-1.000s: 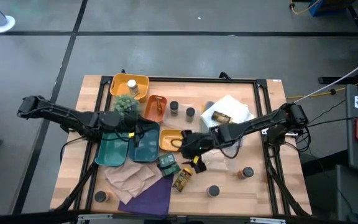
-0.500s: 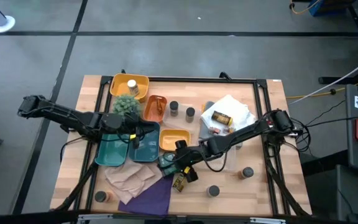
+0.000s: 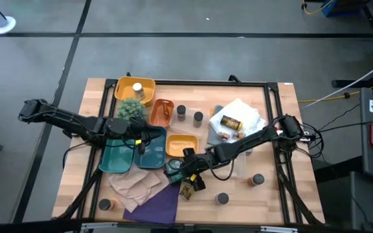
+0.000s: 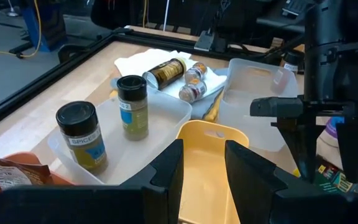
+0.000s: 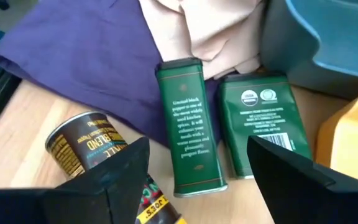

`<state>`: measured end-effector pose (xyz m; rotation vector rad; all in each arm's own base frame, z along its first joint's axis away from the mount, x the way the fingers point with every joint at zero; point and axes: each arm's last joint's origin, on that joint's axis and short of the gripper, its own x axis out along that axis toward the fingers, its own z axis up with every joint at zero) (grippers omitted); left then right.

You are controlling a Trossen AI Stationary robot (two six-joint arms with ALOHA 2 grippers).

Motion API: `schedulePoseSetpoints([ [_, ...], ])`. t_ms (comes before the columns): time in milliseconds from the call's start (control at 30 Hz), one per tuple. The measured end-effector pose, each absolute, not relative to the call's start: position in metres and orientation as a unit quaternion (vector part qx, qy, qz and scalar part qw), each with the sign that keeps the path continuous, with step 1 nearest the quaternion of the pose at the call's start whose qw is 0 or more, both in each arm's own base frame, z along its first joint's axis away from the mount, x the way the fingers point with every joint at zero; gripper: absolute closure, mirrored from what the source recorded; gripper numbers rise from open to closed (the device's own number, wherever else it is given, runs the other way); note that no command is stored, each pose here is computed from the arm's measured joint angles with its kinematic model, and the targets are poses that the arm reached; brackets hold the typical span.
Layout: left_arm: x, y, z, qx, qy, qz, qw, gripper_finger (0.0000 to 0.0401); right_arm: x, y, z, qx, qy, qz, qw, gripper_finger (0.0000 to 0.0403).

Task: Sort spices by type
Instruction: Put the bottom green seasoning can into the green bin

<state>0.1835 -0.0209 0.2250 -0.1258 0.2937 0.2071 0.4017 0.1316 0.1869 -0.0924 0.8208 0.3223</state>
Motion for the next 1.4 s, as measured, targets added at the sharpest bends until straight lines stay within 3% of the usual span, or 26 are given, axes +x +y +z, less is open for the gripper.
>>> schedulePoseSetpoints([
  [933, 0.183, -0.021, 0.224, -0.061, 0.153, 0.103, 0.981, 0.0299, 0.408, 0.134, 0.161, -0.034, 0.418, 0.153, 0.895, 0.0136],
  [1100, 0.183, -0.021, 0.224, -0.059, 0.155, 0.103, 0.981, 0.0299, 0.409, 0.134, 0.162, -0.035, 0.415, 0.151, 0.897, 0.0178],
  [1333, 0.183, -0.021, 0.224, -0.062, 0.152, 0.102, 0.981, 0.0299, 0.408, 0.133, 0.163, -0.037, 0.413, 0.145, 0.898, 0.0274],
  [1400, 0.183, -0.021, 0.224, -0.061, 0.151, 0.102, 0.981, 0.0299, 0.408, 0.132, 0.164, -0.039, 0.413, 0.139, 0.899, 0.0279],
])
